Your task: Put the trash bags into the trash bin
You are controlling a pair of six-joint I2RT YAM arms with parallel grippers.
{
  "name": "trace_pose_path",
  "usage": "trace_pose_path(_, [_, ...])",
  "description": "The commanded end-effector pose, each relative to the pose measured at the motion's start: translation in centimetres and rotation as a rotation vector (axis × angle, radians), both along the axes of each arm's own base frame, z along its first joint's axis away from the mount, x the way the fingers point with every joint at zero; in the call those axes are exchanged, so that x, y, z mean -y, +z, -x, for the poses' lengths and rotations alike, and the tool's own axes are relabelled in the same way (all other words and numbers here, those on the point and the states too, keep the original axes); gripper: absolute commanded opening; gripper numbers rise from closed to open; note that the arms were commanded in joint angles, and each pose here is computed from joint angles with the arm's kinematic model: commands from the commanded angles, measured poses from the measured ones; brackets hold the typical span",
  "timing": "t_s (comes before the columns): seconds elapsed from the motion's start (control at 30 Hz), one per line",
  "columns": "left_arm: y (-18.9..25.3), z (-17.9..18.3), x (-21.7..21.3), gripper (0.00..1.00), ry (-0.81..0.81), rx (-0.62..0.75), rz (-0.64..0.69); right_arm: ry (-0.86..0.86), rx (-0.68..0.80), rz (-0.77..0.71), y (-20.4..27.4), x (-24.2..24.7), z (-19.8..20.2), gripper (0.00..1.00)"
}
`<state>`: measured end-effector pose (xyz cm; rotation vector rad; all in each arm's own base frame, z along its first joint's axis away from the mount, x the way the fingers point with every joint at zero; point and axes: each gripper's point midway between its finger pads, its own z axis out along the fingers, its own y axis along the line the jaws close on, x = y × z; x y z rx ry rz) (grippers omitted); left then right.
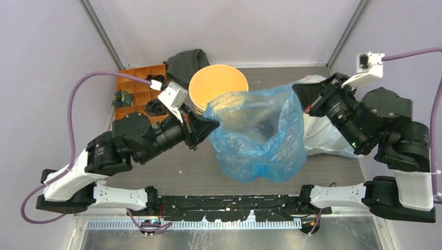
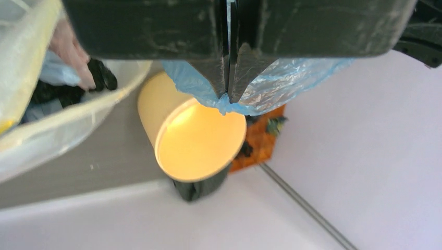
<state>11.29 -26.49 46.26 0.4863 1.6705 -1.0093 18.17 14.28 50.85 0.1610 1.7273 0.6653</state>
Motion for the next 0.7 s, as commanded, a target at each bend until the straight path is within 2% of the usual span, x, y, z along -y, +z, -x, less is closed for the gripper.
trace_pose_path(0.0, [7.2,-2.1,1.2,0.0,0.065,0.181,0.093,-0.099,0.196,-0.145,7.5,1.1,-1.4,0.01])
trace_pose_path(0.07, [8.1,-3.5,2.2,0.0,0.052,0.197,0.055,-0.101,0.239,-0.142,8.9,0.5,-1.8,0.01])
trace_pose_path(0.17, [8.5,-7.4,2.7,0.0,0.043,0.118,0.047,-0.111,0.275,-0.099,10.9,-0.8,-2.7,0.01])
trace_pose_path(0.27, [10.4,-9.8,2.5,0.0,0.009,0.11,0.12,-0.119,0.295,-0.039,11.7,-2.7,-3.9,0.01])
trace_pose_path(0.43, [14.0,-12.8,0.8,0.0,0.0,0.13,0.229,-0.132,0.37,-0.05,13.6,-4.0,-4.6,0.01])
trace_pose_path(0.67, [15.3,-17.8,-2.4,0.0,0.058,0.108,0.331,-0.097,0.419,-0.011,14.0,-7.4,-5.8,0.01])
